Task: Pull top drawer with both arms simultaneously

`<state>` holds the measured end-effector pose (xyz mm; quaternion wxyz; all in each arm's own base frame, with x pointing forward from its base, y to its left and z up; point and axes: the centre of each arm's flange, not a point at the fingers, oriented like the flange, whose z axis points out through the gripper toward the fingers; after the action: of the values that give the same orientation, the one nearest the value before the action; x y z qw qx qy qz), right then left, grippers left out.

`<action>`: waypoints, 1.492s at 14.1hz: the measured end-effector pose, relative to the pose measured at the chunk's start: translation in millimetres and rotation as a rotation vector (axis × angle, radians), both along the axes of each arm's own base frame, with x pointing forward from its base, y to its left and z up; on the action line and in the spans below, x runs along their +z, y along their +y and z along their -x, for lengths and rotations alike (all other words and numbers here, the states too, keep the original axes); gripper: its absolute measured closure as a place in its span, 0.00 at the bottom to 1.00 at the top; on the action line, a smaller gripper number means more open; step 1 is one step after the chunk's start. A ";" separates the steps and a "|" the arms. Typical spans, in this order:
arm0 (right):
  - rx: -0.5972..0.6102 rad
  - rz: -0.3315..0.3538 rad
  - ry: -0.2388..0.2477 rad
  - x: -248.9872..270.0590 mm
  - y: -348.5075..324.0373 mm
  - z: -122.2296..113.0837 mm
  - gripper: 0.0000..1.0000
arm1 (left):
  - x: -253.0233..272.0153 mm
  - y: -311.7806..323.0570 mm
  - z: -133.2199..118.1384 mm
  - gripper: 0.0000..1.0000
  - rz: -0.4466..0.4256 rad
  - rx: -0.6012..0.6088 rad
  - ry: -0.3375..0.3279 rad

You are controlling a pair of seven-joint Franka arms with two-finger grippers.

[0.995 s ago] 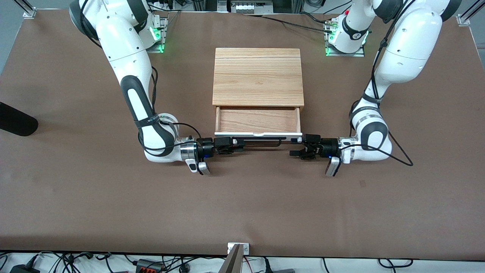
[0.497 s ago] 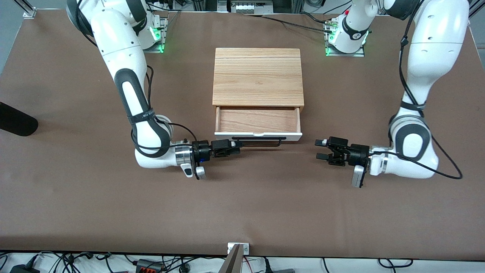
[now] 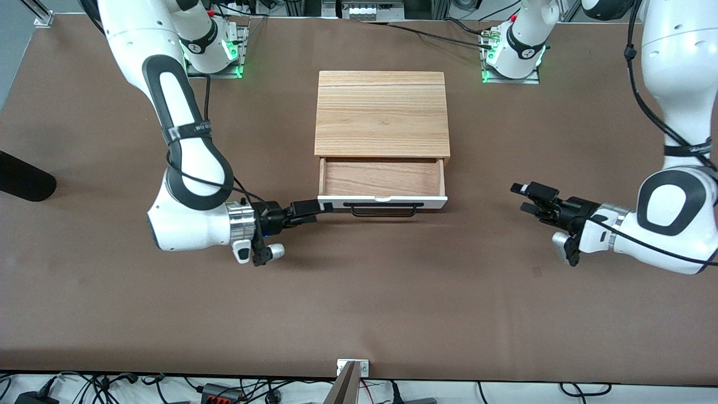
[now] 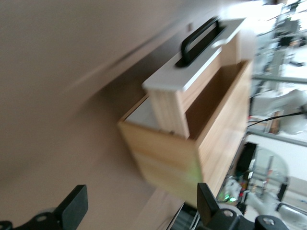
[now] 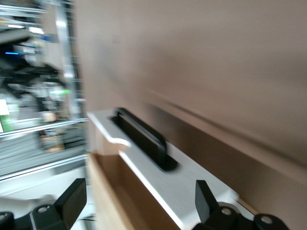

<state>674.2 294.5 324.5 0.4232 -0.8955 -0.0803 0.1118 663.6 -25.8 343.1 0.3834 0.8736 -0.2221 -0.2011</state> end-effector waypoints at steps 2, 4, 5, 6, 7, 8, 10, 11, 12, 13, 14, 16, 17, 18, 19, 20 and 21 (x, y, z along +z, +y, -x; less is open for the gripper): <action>0.022 0.123 0.013 12.5 -29.0 -1.4 0.00 | 19.1 -3.9 8.8 0.00 -0.158 -0.042 0.026; 0.045 0.226 0.052 21.0 -72.9 -2.7 0.00 | 40.9 -19.3 20.7 0.00 -0.331 -0.097 0.052; 0.049 0.272 0.068 26.9 -98.0 -3.3 0.00 | 54.6 -27.5 29.0 0.00 -0.407 -0.124 0.072; 0.047 0.315 0.081 34.3 -122.9 -3.6 0.00 | 73.0 -32.8 37.6 0.00 -0.476 -0.134 0.089; 0.041 0.357 0.090 44.0 -146.6 -3.0 0.00 | 96.2 -34.2 44.2 0.00 -0.534 -0.117 0.090; 0.036 0.403 0.095 54.5 -168.5 -1.7 0.00 | 123.3 -31.4 49.0 0.00 -0.588 -0.073 0.074; 0.018 0.494 0.086 78.2 -206.4 1.3 0.00 | 176.3 -23.1 59.7 0.00 -0.705 0.044 0.027; 0.008 0.542 0.072 90.1 -221.9 2.7 0.00 | 196.0 -24.4 64.7 0.00 -0.762 0.094 0.003; 0.002 0.596 0.058 101.7 -233.7 4.4 0.00 | 212.5 -30.4 67.5 0.00 -0.812 0.130 -0.029; -0.006 0.650 0.044 113.9 -241.2 6.1 0.00 | 223.9 -37.8 67.7 0.00 -0.855 0.149 -0.066; -0.018 0.686 0.031 125.4 -244.7 6.8 0.00 | 229.7 -47.4 64.6 0.00 -0.889 0.160 -0.115; -0.041 0.714 0.005 141.9 -248.5 6.1 0.00 | 233.1 -69.2 54.3 0.00 -0.905 0.201 -0.226; -0.051 0.720 -0.015 148.6 -250.0 3.8 0.00 | 233.9 -73.9 50.9 0.00 -0.899 0.242 -0.276; -0.059 0.730 -0.033 153.9 -252.2 1.8 0.00 | 235.6 -69.2 49.5 0.00 -0.887 0.300 -0.315; -0.064 0.758 -0.046 158.1 -257.8 0.4 0.00 | 237.0 -56.1 51.8 0.00 -0.866 0.361 -0.334; -0.068 0.801 -0.059 161.5 -266.7 -0.7 0.00 | 237.5 -38.0 57.9 0.00 -0.842 0.416 -0.333; -0.074 0.840 -0.073 165.5 -275.8 -1.7 0.00 | 237.5 -19.5 66.3 0.00 -0.825 0.458 -0.331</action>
<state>675.9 18.8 490.0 0.0220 -0.9958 -0.0106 0.0877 597.3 -45.3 580.6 -0.0003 0.9990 0.0158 -0.0415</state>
